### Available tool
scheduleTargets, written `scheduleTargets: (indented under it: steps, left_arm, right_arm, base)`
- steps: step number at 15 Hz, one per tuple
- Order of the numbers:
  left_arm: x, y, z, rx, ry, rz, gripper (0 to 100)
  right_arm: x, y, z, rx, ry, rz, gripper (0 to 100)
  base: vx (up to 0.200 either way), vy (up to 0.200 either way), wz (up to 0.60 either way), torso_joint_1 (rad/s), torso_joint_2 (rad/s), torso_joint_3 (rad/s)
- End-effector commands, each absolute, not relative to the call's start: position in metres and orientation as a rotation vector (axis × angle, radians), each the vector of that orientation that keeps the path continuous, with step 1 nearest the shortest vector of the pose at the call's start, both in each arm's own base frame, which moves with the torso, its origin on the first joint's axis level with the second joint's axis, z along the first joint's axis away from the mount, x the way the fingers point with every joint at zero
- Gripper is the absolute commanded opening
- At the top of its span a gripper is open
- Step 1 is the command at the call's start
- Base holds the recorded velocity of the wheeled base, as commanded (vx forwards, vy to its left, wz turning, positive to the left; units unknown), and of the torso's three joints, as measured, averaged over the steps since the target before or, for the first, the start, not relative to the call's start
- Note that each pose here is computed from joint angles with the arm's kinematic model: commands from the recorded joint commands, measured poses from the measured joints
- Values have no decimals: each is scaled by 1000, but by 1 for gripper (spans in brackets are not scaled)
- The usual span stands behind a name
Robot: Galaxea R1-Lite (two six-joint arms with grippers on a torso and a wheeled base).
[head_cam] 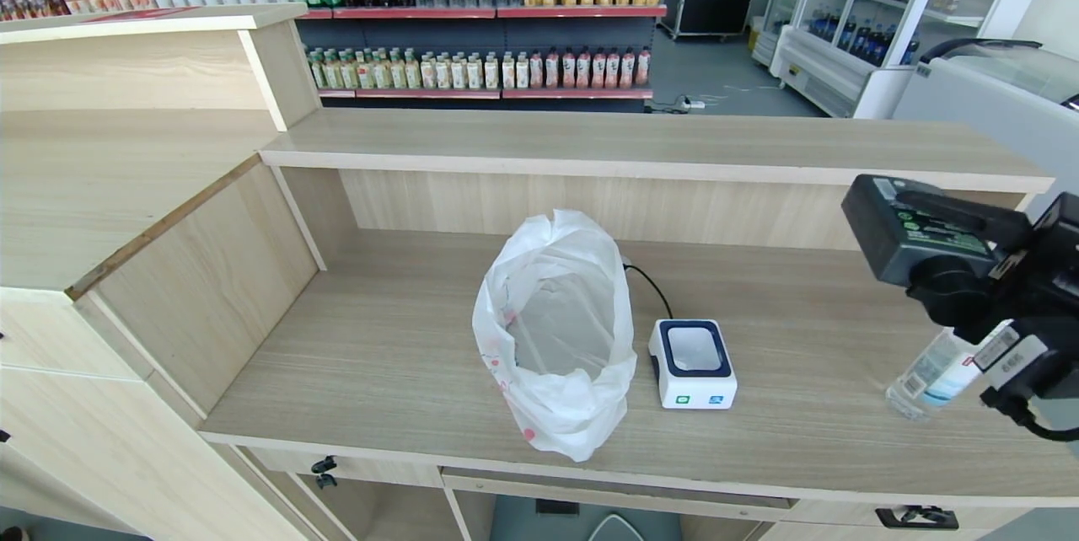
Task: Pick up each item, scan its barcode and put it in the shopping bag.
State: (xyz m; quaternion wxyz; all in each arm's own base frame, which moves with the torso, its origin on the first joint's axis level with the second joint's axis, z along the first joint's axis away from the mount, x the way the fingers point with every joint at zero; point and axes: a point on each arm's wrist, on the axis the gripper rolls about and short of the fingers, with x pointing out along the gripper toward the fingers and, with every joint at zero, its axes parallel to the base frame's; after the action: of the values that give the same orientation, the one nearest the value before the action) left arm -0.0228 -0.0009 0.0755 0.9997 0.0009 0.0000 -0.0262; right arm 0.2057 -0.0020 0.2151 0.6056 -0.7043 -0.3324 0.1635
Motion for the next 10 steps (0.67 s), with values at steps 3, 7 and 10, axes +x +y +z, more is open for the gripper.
scheduleTargets:
  steps: [3,7,10]
  left_arm:
    - [-23,-1,76,2,1,-52,100]
    - [-23,-1,76,2,1,-52,100]
    - [-23,-1,76,2,1,-52,100]
  right_arm:
    - [173,36,232,-1779,-1182,282,0]
    - [166,59,230,-1867,-1375,253,0]
    - [150,77,230,-1857,-1506,287,0]
  base:
    - [0,0,0,0,0,0]
    - [0,0,0,0,0,0]
    - [0,0,0,0,0,0]
